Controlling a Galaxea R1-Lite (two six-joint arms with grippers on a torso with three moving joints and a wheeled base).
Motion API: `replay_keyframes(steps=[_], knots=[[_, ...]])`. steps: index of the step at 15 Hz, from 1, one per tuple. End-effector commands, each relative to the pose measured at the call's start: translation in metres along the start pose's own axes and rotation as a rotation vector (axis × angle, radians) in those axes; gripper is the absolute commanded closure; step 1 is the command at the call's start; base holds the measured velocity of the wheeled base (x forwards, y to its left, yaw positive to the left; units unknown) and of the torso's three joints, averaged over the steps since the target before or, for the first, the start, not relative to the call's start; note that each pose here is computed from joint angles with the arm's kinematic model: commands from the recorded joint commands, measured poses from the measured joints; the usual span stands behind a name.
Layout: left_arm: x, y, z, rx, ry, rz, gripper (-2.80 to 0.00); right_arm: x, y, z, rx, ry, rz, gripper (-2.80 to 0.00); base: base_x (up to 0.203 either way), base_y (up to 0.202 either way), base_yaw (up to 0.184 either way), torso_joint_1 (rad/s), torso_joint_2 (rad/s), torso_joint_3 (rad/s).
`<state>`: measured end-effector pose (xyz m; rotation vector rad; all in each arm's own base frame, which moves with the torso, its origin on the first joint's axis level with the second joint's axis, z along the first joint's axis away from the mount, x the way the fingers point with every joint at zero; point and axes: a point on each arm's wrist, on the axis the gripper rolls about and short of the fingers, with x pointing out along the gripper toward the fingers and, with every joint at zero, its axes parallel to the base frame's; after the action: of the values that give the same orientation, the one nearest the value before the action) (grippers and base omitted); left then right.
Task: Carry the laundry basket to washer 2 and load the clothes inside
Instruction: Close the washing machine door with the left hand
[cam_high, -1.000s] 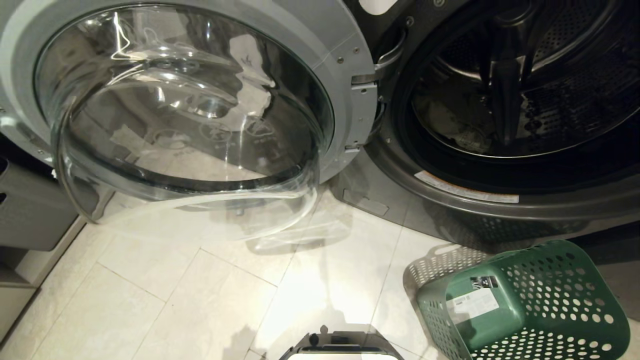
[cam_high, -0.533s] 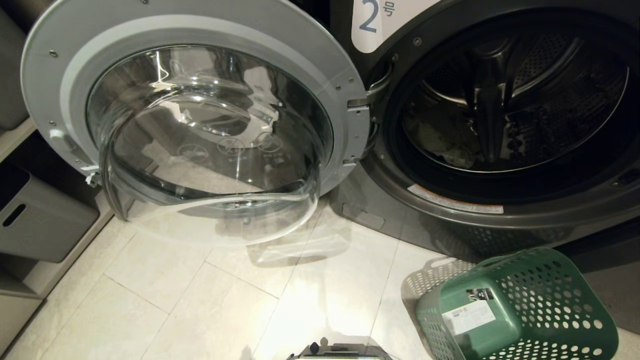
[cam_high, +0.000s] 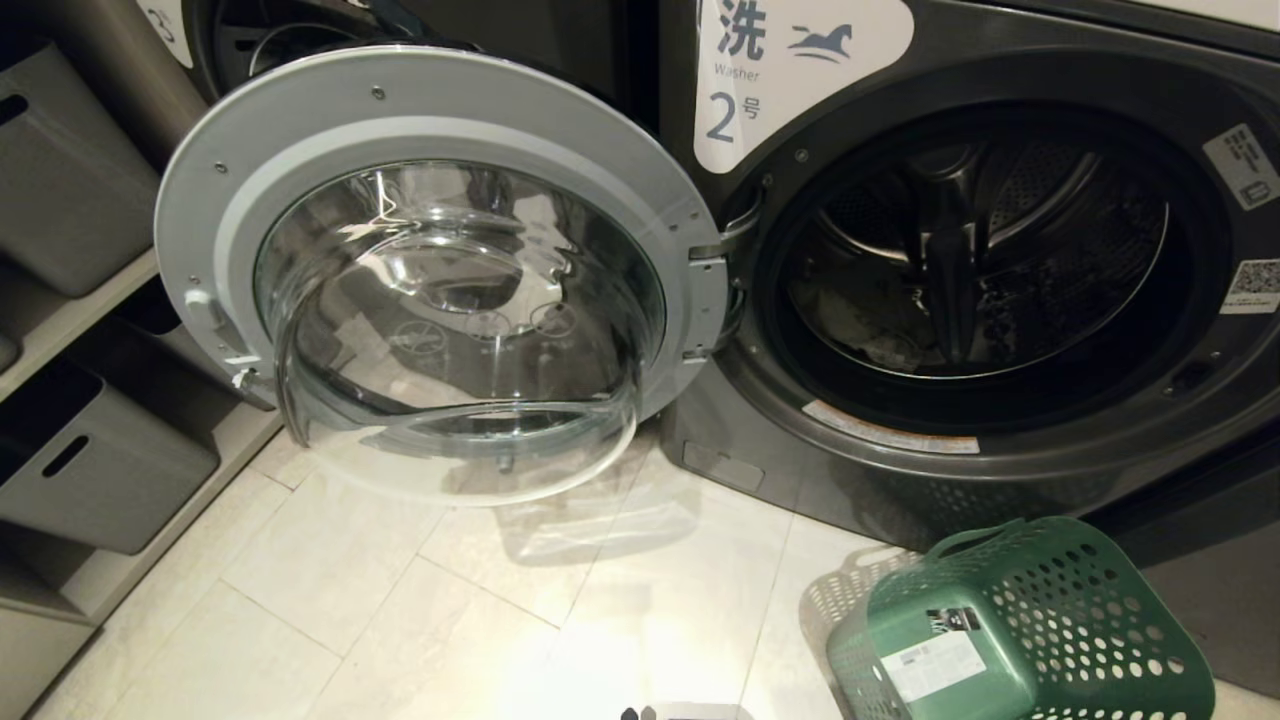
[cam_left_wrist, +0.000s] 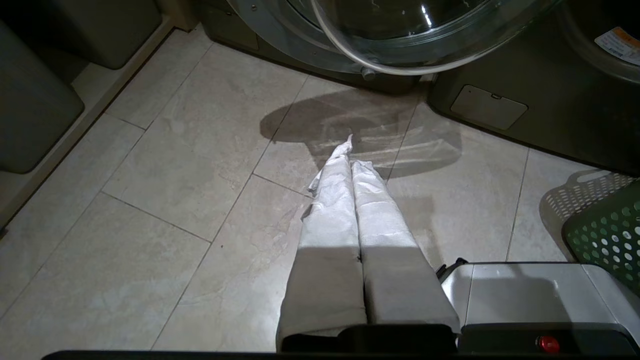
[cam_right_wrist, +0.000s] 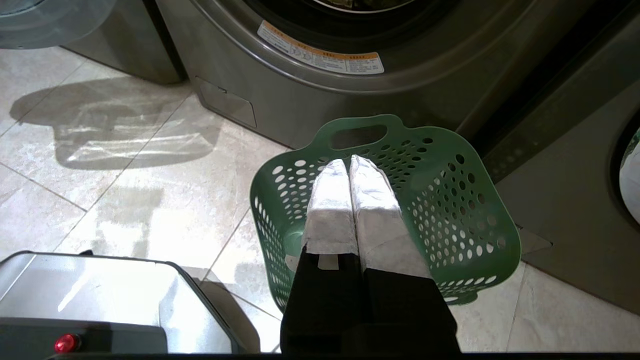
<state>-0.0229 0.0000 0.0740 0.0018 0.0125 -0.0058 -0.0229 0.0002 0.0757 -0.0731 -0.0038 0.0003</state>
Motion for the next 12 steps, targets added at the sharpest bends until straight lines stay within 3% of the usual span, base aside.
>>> replay_keyframes(steps=[1, 12], knots=[[0.0001, 0.0, -0.0004, 0.0, 0.001, 0.001, 0.0, 0.0001, 0.0, -0.0002, -0.008, 0.003, 0.001, 0.0, 0.0, 0.0, 0.0, 0.006, 0.0, 0.202], [0.0001, 0.0, -0.0004, 0.0, 0.001, 0.001, 0.0, 0.0001, 0.0, -0.0002, 0.001, 0.004, 0.0, 0.0, 0.0, 0.0, 0.0, 0.004, 0.0, 0.191]])
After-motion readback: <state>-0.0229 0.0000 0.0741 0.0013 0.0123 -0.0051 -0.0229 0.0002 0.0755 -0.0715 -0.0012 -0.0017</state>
